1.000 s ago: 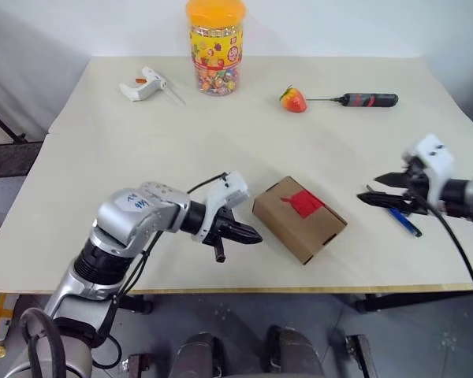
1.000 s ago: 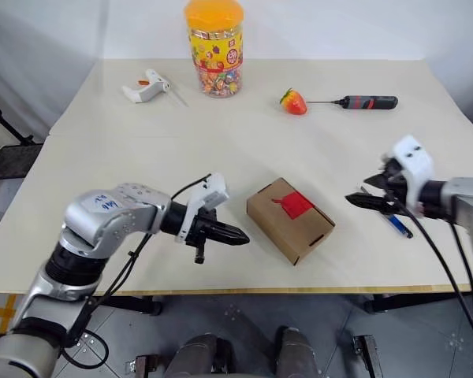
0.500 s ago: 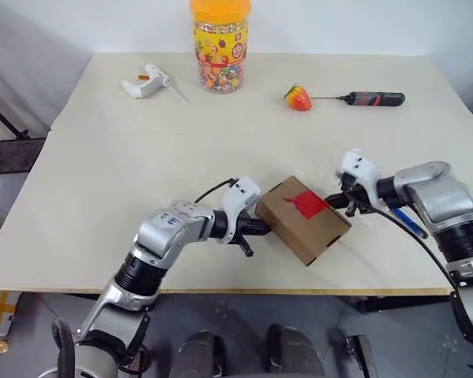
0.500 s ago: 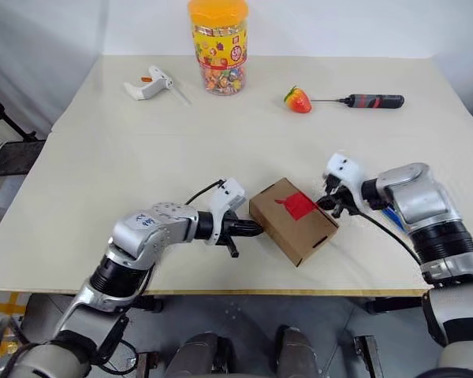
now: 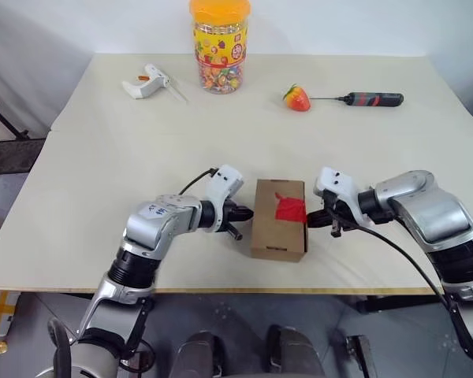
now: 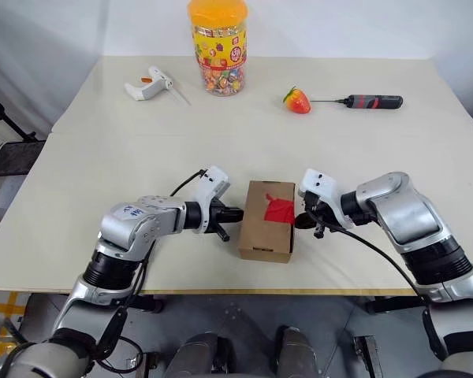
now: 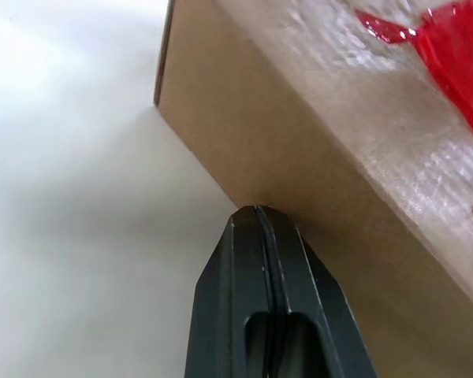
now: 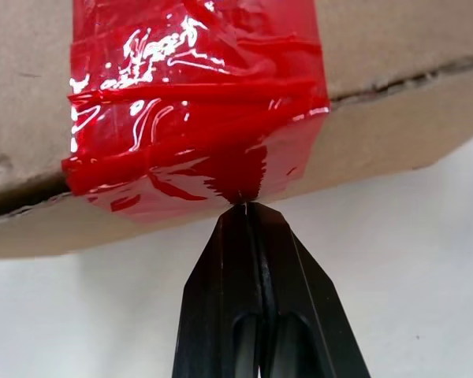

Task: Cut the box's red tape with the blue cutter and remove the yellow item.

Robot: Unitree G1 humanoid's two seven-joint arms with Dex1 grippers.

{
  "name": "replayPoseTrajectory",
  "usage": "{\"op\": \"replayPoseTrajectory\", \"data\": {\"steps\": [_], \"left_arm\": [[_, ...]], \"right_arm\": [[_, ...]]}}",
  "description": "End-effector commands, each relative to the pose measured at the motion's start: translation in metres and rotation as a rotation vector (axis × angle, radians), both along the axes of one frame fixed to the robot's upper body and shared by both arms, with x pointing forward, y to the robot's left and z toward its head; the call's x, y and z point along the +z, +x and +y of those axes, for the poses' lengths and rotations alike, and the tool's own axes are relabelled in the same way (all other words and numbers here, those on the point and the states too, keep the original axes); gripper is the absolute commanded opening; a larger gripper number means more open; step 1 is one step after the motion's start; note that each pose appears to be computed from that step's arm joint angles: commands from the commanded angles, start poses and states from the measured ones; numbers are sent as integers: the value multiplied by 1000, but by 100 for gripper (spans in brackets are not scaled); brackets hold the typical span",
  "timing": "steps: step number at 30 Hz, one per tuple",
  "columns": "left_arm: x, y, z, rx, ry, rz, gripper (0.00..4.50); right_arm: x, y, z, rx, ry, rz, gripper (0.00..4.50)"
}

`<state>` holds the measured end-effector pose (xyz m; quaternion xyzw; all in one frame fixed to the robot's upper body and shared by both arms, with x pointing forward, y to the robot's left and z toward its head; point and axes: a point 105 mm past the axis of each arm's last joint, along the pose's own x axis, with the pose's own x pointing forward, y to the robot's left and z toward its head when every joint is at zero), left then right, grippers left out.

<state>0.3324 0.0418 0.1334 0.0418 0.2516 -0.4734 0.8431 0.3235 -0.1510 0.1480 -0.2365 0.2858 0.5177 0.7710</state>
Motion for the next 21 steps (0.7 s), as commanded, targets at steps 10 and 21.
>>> {"op": "replayPoseTrajectory", "data": {"steps": [10,21], "left_arm": [[18,-10,3,-13,-10,-58,0],[78,-8,23,-116,-93,-199,0]], "right_arm": [[5,-8,1,7,-20,-85,3],[80,15,-41,-300,52,-358,230]]}}
